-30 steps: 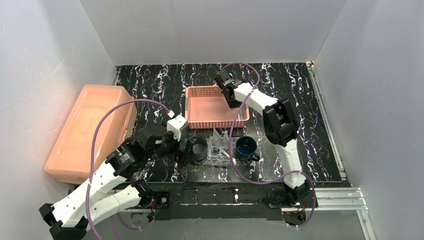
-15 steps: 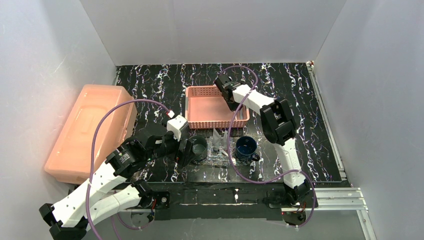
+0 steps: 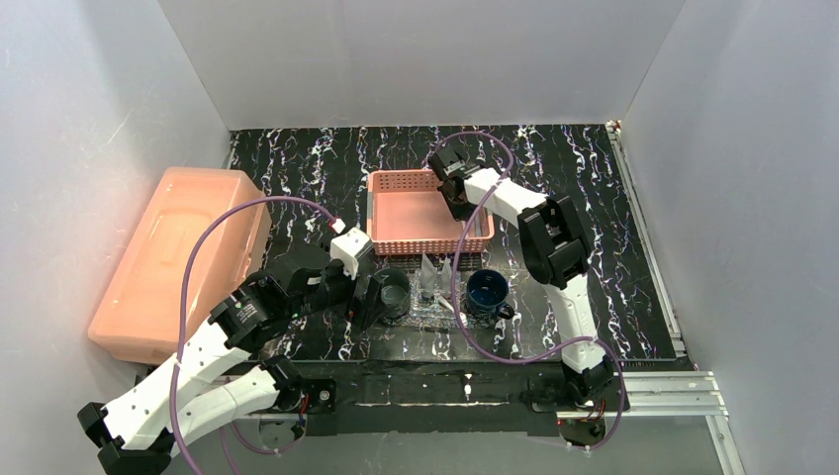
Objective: Prepare toiletry sets of a toothbrush and toothpaste on the tray
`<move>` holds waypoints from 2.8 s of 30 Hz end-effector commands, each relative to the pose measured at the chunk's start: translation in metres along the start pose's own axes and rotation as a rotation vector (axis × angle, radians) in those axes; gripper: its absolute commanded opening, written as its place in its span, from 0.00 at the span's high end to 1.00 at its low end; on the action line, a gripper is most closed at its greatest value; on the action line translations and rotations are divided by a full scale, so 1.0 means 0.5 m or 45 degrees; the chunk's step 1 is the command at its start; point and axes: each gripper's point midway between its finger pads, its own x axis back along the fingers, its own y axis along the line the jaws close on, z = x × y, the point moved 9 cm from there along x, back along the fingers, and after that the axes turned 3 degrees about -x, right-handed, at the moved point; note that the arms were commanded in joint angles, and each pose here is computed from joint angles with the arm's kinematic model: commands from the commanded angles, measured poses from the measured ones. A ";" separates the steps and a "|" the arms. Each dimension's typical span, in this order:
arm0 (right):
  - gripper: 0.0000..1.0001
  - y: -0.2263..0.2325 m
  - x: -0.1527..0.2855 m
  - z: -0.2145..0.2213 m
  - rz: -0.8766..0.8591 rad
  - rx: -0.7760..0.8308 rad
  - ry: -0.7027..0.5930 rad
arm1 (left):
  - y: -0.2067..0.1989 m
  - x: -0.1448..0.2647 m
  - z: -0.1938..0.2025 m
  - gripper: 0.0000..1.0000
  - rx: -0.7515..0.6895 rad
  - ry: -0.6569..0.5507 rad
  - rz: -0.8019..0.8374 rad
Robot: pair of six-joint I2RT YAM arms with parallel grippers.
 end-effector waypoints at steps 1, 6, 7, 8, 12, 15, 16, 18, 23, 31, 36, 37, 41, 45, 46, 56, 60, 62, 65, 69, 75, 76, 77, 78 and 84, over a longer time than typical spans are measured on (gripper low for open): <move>0.99 0.034 0.007 0.008 -0.223 -0.043 0.014 | 0.003 0.000 0.000 0.01 -0.007 -0.006 -0.013; 0.99 0.047 0.020 0.002 -0.331 -0.074 0.002 | 0.004 -0.001 0.000 0.01 -0.009 -0.005 -0.015; 0.99 0.049 0.022 0.001 -0.346 -0.077 -0.003 | 0.004 -0.001 0.000 0.01 -0.010 -0.006 -0.015; 0.99 0.048 0.025 -0.002 -0.351 -0.080 -0.011 | 0.004 -0.001 0.000 0.01 -0.009 -0.004 -0.016; 0.99 0.041 0.036 -0.013 -0.321 -0.085 -0.045 | 0.004 -0.001 0.000 0.01 -0.010 -0.003 -0.013; 0.95 0.035 0.053 -0.030 -0.314 -0.087 -0.090 | 0.003 -0.002 0.000 0.01 -0.010 -0.003 -0.012; 0.94 0.032 0.059 -0.035 -0.311 -0.089 -0.104 | 0.003 -0.002 0.000 0.01 -0.009 -0.003 -0.013; 0.89 0.027 0.072 -0.046 -0.303 -0.091 -0.134 | 0.003 -0.001 0.000 0.01 -0.008 -0.004 -0.013; 0.77 0.023 0.091 -0.062 -0.312 -0.098 -0.169 | 0.003 -0.002 0.000 0.01 -0.009 -0.001 -0.013; 0.73 0.028 0.104 -0.067 -0.365 -0.112 -0.190 | 0.003 -0.002 -0.001 0.01 -0.011 -0.001 -0.013; 0.68 0.034 0.107 -0.070 -0.407 -0.116 -0.200 | 0.003 -0.003 -0.001 0.01 -0.011 0.000 -0.013; 0.67 0.035 0.107 -0.070 -0.412 -0.115 -0.199 | 0.003 -0.003 -0.001 0.01 -0.011 0.001 -0.013; 0.66 0.040 0.104 -0.067 -0.439 -0.115 -0.193 | 0.003 -0.003 -0.002 0.01 -0.011 0.000 -0.013; 0.63 0.045 0.097 -0.064 -0.463 -0.113 -0.179 | 0.003 -0.004 -0.003 0.01 -0.014 0.003 -0.011; 0.62 0.047 0.094 -0.062 -0.467 -0.112 -0.175 | 0.003 -0.004 -0.003 0.01 -0.013 0.003 -0.012; 0.59 0.056 0.068 -0.045 -0.471 -0.102 -0.124 | 0.004 -0.005 -0.002 0.01 -0.013 0.005 -0.015; 0.58 0.059 0.056 -0.039 -0.469 -0.097 -0.107 | 0.004 -0.005 -0.002 0.01 -0.013 0.008 -0.017; 0.57 0.061 0.048 -0.034 -0.468 -0.095 -0.095 | 0.004 -0.006 -0.002 0.01 -0.013 0.007 -0.018; 0.57 0.064 0.038 -0.027 -0.465 -0.088 -0.078 | 0.004 -0.006 -0.002 0.01 -0.012 0.008 -0.020; 0.57 0.068 0.024 -0.018 -0.468 -0.081 -0.051 | 0.005 -0.007 -0.001 0.01 -0.012 0.012 -0.022; 0.57 0.072 0.011 -0.009 -0.471 -0.073 -0.029 | 0.005 -0.009 -0.001 0.01 -0.012 0.020 -0.026; 0.59 0.073 0.011 -0.009 -0.471 -0.072 -0.028 | 0.006 -0.010 -0.001 0.01 -0.013 0.021 -0.027; 0.60 0.073 0.009 -0.008 -0.471 -0.071 -0.025 | 0.005 -0.010 -0.001 0.01 -0.014 0.023 -0.024; 0.63 0.073 0.006 -0.007 -0.468 -0.067 -0.022 | 0.005 -0.011 -0.001 0.01 -0.014 0.024 -0.026; 0.92 0.075 -0.002 -0.003 -0.468 -0.056 -0.009 | 0.006 -0.013 -0.001 0.01 -0.015 0.029 -0.031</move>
